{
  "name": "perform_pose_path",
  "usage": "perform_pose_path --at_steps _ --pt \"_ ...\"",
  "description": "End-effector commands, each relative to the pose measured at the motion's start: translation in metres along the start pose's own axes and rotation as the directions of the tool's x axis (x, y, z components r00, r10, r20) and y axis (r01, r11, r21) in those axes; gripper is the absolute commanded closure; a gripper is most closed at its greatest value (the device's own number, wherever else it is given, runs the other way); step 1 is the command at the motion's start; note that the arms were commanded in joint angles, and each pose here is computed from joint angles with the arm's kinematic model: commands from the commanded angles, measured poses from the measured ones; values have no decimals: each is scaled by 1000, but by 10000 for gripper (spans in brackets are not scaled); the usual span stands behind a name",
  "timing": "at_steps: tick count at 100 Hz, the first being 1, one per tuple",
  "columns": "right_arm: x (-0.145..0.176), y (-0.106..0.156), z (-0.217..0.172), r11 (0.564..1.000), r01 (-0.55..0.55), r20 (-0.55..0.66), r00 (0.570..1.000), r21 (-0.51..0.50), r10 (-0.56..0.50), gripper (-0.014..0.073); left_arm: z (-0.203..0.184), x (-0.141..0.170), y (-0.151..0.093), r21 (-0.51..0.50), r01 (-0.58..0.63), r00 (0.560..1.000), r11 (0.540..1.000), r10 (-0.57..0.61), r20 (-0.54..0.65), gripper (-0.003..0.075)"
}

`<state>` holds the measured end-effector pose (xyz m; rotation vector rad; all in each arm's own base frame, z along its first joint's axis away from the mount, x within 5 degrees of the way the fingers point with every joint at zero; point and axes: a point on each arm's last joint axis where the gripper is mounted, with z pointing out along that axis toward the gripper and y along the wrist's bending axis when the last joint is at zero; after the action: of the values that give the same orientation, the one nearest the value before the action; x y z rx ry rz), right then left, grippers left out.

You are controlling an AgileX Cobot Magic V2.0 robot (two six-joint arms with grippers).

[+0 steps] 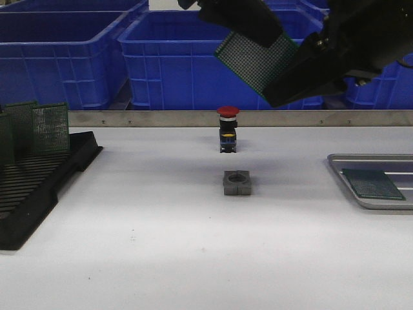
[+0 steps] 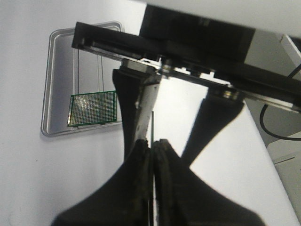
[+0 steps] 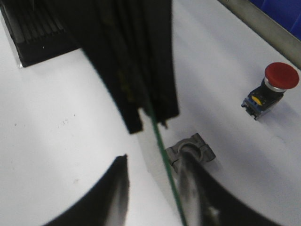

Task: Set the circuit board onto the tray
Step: 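Lift the second board and pass it to the right gripper, then lower the second board onto the steel tray with the right gripper and release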

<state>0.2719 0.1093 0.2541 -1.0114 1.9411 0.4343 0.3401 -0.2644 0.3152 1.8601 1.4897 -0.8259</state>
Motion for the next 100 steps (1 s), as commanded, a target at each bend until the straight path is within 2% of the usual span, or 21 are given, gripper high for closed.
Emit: perform_pose_path --at_steps 1,11,27,34,41,58,65,81,100 --pt "-16 -1 -8 999 -38 84 996 19 36 573 -23 -34 -16 7 -52 994 999 51 97 740" --pt "-17 -1 -8 998 -55 95 994 19 53 725 -23 -34 -16 7 -52 994 999 51 97 740" --pt "-17 -1 -8 998 -57 96 994 19 55 713 -23 -34 -16 -1 -51 994 999 51 98 738" --pt "-17 -1 -8 998 -57 96 994 19 55 713 -23 -34 -16 -1 -51 994 999 51 98 709" --pt "-17 -1 -8 998 -57 96 994 19 55 713 -23 -34 -16 -1 -51 994 999 51 98 618" --pt "-17 -2 -8 998 -62 94 994 21 60 713 -25 -34 -14 -14 -46 994 999 48 101 263" --pt "-16 -3 -9 996 -83 93 992 35 80 713 -27 -32 -11 -34 -42 994 999 45 102 188" --pt "-9 -14 -7 979 -178 79 982 98 171 713 -46 -32 -2 -94 -47 992 994 57 110 188" --pt "17 -39 3 936 -320 27 947 145 319 713 -71 -32 8 -168 -47 991 985 68 118 188"
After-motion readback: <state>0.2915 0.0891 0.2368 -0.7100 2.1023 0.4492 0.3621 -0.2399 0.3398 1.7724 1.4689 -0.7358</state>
